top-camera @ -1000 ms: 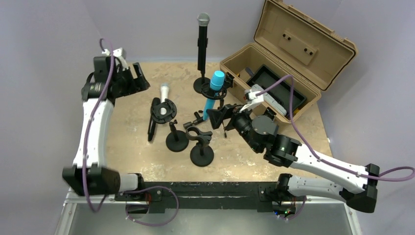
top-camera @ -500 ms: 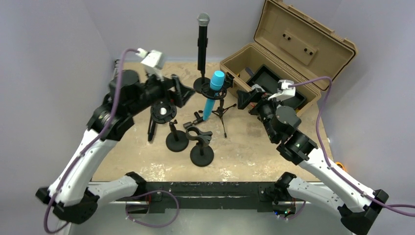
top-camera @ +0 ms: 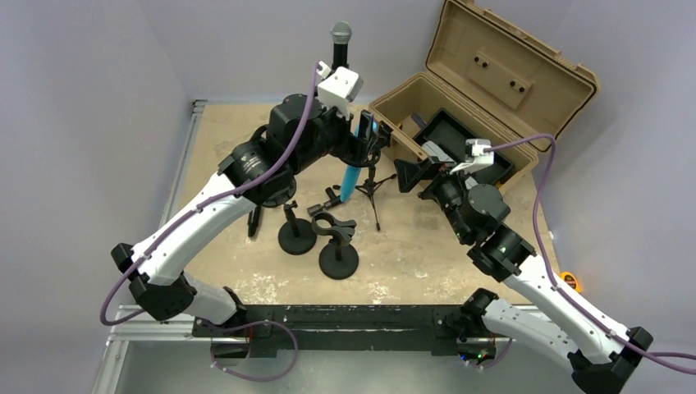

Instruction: Remove the microphone from the stand

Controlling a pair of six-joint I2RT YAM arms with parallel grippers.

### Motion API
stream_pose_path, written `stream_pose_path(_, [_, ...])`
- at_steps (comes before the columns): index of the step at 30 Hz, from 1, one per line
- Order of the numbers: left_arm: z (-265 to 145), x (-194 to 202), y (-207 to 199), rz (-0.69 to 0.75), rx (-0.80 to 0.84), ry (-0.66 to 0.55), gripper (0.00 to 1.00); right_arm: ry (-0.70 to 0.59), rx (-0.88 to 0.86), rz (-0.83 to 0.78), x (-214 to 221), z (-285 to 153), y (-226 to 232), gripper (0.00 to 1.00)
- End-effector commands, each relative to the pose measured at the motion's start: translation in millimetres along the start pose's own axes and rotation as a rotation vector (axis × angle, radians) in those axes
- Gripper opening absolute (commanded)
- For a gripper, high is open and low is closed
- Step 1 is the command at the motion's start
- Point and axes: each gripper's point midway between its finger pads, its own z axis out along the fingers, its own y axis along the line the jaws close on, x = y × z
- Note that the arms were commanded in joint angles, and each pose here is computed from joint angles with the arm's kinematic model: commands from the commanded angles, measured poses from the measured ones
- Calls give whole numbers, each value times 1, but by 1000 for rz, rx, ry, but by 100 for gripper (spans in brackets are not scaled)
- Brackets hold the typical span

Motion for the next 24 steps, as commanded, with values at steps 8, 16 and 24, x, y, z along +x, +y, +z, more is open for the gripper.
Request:
stream_pose_path(8, [25,-2,0,14,-61,18,72,-77,-81,18,-22,-16,10,91])
stream_pose_path(16, [33,14,-5,4,-54,45,55,-61,-92,1,-15,-13,11,91])
stream_pose_path(24, [38,15,-4,29,-56,53,32,-66,-89,2,-14,-13,9,90])
